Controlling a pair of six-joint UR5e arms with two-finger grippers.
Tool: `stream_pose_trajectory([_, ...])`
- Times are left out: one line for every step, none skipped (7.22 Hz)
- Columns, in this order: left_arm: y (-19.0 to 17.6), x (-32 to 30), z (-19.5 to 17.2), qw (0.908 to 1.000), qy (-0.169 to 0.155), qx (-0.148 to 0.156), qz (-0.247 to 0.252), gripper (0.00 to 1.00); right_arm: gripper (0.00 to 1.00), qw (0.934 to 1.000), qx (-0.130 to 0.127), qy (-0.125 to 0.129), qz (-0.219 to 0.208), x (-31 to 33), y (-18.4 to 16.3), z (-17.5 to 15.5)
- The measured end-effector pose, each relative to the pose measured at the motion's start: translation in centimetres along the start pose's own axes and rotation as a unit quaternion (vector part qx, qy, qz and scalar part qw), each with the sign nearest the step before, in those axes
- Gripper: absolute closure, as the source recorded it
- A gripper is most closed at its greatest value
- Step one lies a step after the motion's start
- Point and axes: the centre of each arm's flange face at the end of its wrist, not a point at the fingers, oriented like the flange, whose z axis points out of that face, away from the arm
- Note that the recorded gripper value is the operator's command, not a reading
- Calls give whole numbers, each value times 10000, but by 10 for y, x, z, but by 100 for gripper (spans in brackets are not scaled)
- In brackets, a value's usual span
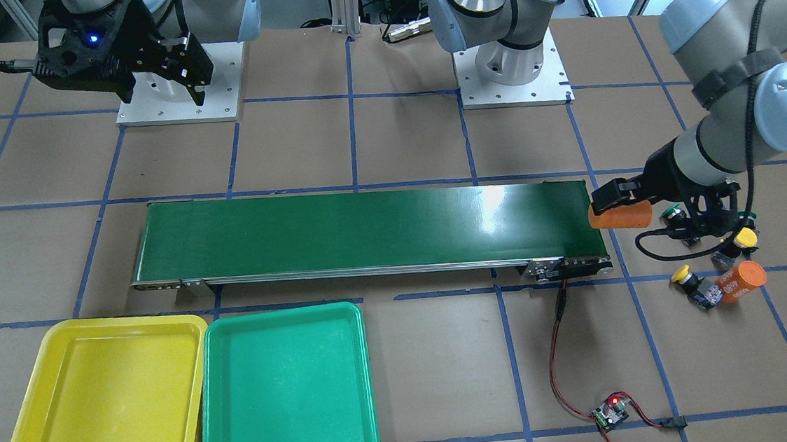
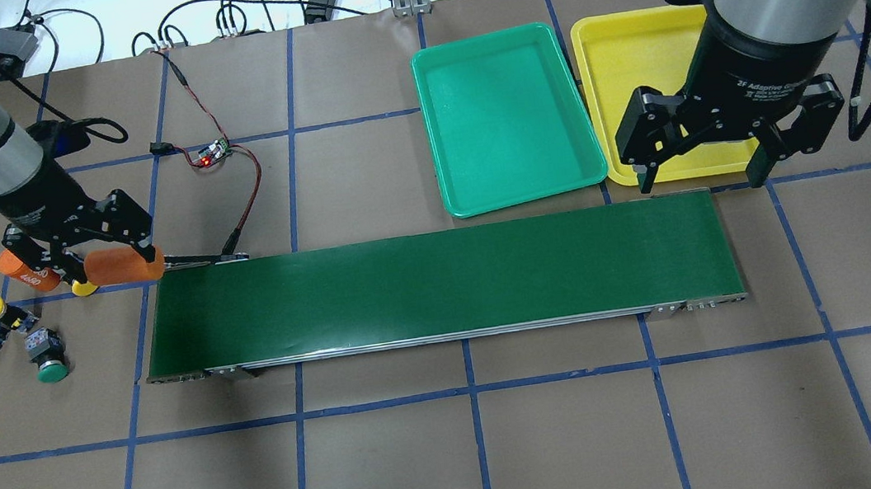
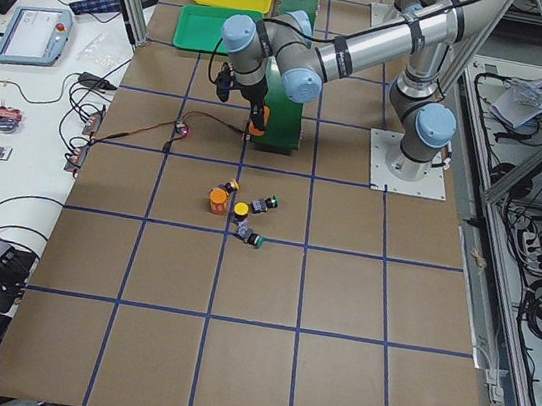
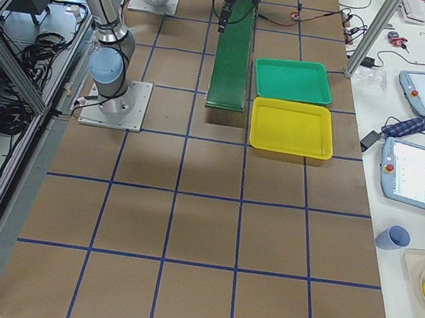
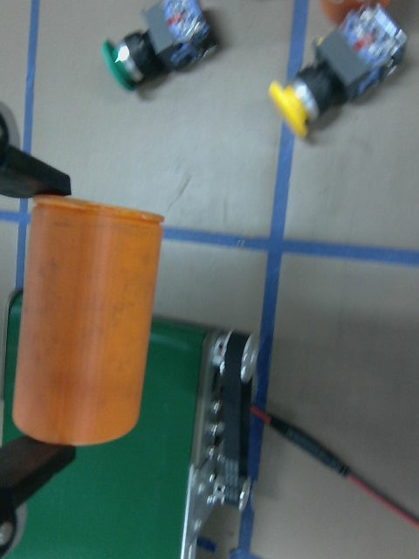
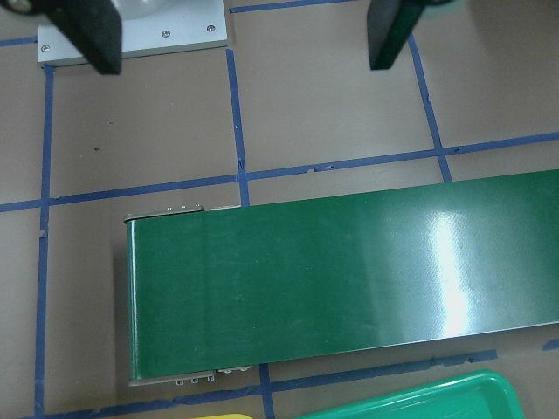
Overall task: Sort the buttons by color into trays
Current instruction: 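Carry the orange cylinder with the left gripper onto the conveyor belt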
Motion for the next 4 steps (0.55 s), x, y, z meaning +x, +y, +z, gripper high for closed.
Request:
stream_pose_trajectory([7,11,15,10000,-27,36,84,100,0,10000,0,-3,1,0,0,0])
stream_pose_trajectory([13,17,36,9999,-44,73,135,100,0,10000,-1,-2,3,0,0,0])
stream_pose_trajectory([18,23,54,9998,-53,112,166,100,0,10000,0,1,3,0,0,0])
stream_pose_trajectory([21,31,65,9997,-17,151,212,100,0,10000,0,1,2,0,0,0])
